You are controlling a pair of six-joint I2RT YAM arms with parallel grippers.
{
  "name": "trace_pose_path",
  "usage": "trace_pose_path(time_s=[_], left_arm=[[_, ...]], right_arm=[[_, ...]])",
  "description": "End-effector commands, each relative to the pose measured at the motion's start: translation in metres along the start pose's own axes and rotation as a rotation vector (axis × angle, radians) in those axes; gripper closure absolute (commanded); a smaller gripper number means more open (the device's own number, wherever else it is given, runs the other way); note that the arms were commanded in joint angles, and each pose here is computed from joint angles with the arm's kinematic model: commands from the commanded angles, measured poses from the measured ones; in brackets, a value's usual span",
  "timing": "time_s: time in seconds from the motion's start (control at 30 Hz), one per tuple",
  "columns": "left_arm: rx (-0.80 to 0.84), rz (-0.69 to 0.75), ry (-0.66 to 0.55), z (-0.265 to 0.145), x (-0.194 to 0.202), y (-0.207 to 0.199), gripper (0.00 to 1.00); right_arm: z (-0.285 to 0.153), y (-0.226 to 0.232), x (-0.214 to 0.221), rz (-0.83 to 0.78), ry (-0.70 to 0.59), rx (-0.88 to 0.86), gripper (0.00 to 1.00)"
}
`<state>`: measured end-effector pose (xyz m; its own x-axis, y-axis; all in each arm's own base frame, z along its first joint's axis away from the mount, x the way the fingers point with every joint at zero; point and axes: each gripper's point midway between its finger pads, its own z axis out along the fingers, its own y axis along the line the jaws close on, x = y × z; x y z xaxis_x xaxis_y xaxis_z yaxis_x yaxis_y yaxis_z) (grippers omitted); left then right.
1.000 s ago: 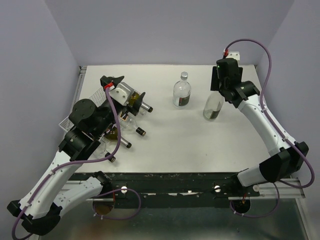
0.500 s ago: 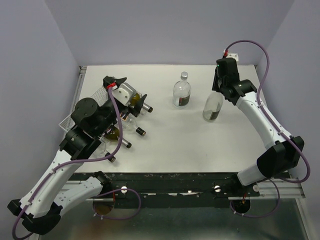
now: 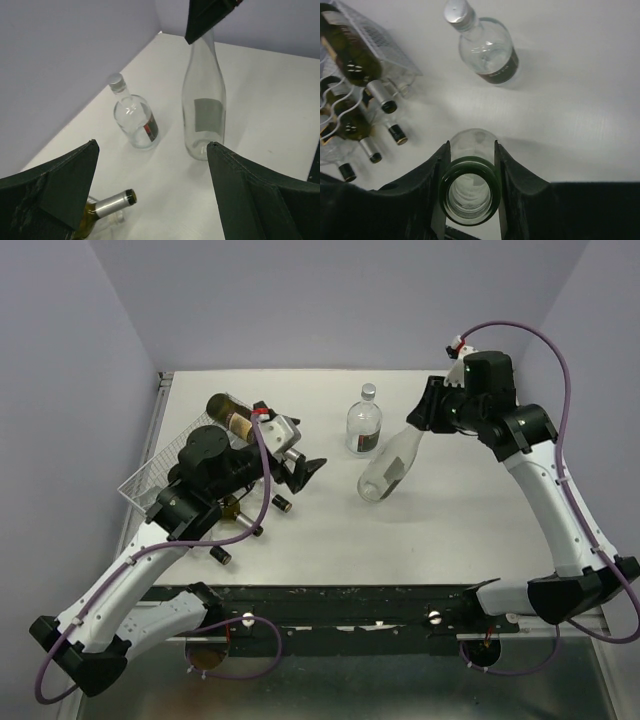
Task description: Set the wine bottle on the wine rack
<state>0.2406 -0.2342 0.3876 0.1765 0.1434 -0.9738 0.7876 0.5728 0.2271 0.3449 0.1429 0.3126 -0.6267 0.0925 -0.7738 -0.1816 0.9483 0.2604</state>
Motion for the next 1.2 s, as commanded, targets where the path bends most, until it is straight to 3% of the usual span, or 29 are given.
trace_pose_path(time_s=[0.0, 0.17, 0.43, 0.8, 1.17], left_arm=[[0.219, -0.117, 0.000, 0.013, 0.030, -0.046, 0.01], [0.317, -0.172, 0.087, 0.022, 0.066, -0.066, 0.01], [0.488, -0.226, 0.149, 0.028, 0.090, -0.095, 0.01], [0.405, -0.200, 0.217, 0.039, 0.118, -0.082, 0.01], [0.402, -0.211, 0.192, 0.049, 0.118, -0.081, 0.01]], right_arm=[[-0.059, 0.070, -0.036, 0.051, -0.119, -0.360, 0.99], [-0.082, 0.099, -0.032, 0.059, -0.102, -0.543, 1.00], [-0.106, 0.126, -0.032, 0.015, -0.146, -0.750, 0.99], [-0.128, 0.149, -0.028, -0.009, -0.170, -0.965, 0.99], [-0.154, 0.164, -0.025, -0.022, -0.247, -1.144, 0.99]])
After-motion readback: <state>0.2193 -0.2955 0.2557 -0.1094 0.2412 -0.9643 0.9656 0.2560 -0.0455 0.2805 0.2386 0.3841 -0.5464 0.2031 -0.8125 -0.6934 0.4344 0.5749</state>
